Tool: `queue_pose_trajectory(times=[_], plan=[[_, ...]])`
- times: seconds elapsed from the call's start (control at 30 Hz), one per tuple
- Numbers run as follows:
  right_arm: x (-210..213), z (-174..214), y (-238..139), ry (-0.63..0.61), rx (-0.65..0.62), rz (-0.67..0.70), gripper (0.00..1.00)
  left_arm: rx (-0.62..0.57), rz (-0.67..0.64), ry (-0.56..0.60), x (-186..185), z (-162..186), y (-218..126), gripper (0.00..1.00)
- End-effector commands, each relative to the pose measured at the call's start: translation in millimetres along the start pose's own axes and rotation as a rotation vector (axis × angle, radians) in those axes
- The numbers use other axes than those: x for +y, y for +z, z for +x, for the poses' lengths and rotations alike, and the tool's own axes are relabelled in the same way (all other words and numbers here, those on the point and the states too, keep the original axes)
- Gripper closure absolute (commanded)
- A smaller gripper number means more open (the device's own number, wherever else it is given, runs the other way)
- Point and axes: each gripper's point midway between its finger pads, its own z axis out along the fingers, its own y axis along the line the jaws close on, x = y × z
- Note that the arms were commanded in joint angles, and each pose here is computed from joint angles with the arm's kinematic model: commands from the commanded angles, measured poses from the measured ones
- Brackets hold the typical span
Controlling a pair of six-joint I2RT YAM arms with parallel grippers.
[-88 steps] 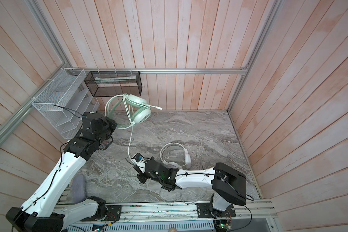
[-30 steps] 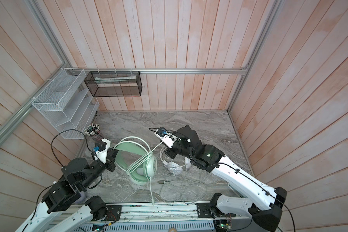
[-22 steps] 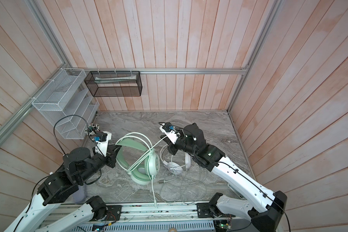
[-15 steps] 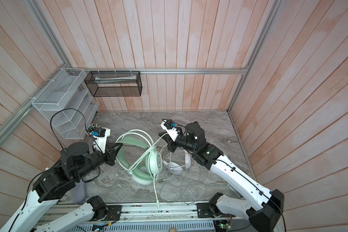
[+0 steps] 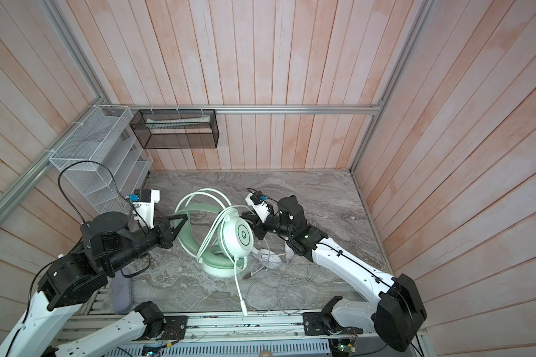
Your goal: Wrap the headphones
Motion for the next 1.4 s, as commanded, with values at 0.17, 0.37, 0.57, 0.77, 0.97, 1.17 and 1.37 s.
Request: queue_pose_trajectory(times=[0.17,0.37,0.57,0.77,0.97,1.17,1.37], plan=[[6.6,0.6,-2.0,0.056,-0.075,-0.046,0.76,-0.144,0.129,-0.210,-24.3,-50.7,-8.9,1.00],[6.2,17.2,-4.2,0.084,-0.068,-0.042,0.70,-0.161,0.122,-0.247,-23.1,-61.6,-3.8,1.00],[6.2,36.9,-11.0,0.107,-0.050,-0.025,0.64,-0.173,0.113,-0.255,-22.3,-70.1,1.2,1.00],[7.1,59.9,-20.2,0.136,-0.031,-0.008,0.58,-0.168,0.118,-0.256,-22.7,-71.7,7.2,1.00],[8.4,79.9,-23.4,0.172,-0.013,-0.011,0.58,-0.176,0.115,-0.256,-21.6,-74.5,9.0,1.00],[14.8,81.2,-20.1,0.202,-0.049,-0.060,0.54,-0.174,0.118,-0.258,-21.9,-75.3,12.0,1.00],[29.6,91.6,-5.2,0.236,-0.044,-0.135,0.52,-0.180,0.119,-0.258,-21.9,-76.6,11.6,1.00]])
